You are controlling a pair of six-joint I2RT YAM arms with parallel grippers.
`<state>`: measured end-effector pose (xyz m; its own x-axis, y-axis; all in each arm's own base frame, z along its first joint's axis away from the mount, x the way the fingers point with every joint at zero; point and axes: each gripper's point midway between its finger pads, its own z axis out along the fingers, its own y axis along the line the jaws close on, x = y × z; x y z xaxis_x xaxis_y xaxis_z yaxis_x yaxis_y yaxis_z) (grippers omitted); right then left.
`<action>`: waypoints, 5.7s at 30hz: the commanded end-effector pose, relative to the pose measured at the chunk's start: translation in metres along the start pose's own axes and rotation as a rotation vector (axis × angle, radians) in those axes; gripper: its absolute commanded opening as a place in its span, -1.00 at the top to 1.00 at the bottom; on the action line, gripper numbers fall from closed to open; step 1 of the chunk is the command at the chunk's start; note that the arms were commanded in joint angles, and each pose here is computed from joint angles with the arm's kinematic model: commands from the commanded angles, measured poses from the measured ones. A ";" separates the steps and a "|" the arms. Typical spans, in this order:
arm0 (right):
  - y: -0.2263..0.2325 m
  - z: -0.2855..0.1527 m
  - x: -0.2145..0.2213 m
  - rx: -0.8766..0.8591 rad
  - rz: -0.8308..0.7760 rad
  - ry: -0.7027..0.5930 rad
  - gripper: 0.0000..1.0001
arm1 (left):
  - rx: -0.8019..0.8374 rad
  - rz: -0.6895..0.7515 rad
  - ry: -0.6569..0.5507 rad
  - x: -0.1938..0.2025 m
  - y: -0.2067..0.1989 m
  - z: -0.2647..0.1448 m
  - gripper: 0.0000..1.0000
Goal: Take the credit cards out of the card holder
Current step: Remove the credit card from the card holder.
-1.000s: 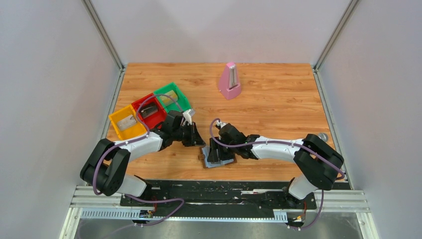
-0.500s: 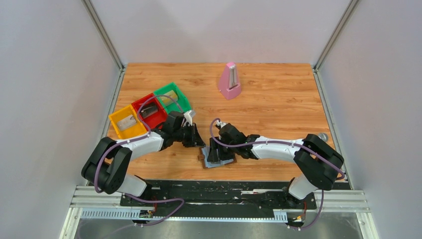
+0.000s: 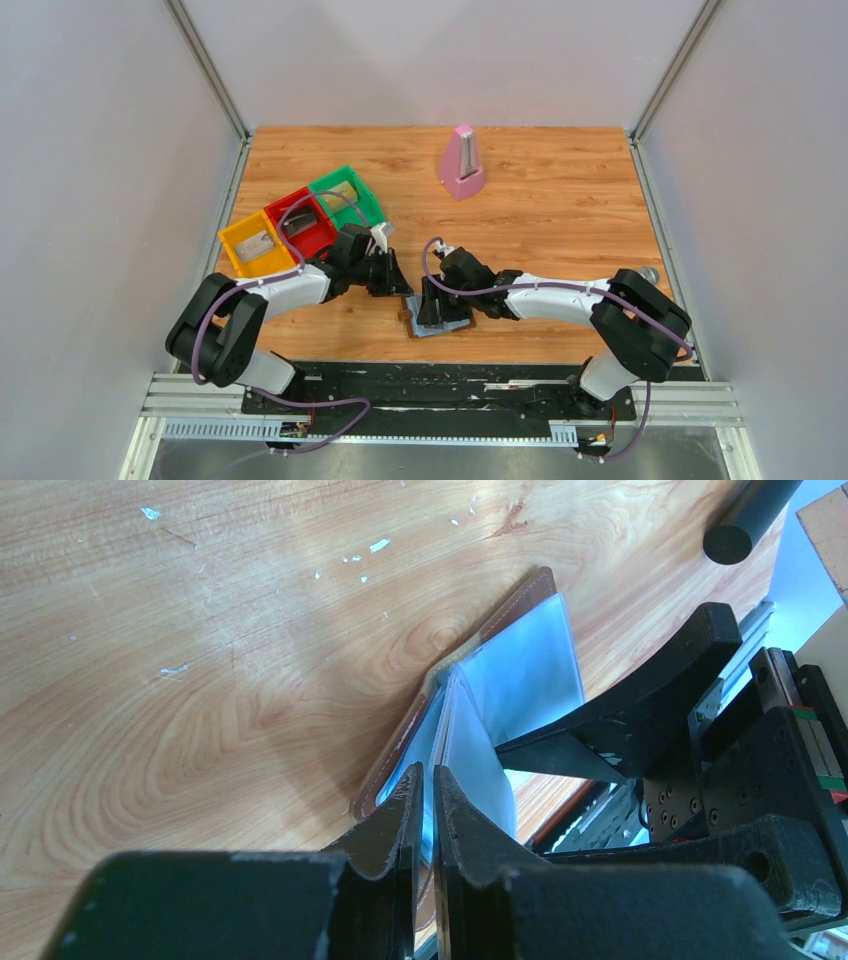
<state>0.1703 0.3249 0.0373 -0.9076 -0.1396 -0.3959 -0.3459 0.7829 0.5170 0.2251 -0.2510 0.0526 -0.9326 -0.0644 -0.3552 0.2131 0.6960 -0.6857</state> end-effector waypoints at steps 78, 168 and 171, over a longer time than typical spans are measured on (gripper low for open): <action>0.006 -0.023 -0.042 -0.016 0.024 -0.172 -0.36 | 0.077 0.085 0.130 0.016 -0.038 0.019 0.71; -0.062 -0.014 -0.015 0.095 0.153 -0.107 0.45 | 0.075 0.043 0.104 0.024 -0.031 0.039 0.45; -0.063 -0.013 -0.013 0.093 0.158 -0.102 0.45 | 0.059 0.051 0.106 0.026 -0.026 0.041 0.42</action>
<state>0.2009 0.2702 0.0277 -0.9141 0.0338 -0.4040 -0.1902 0.8443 0.5010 0.2022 -0.2943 0.0345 -0.9602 0.0443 -0.2758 0.2338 0.6681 -0.7064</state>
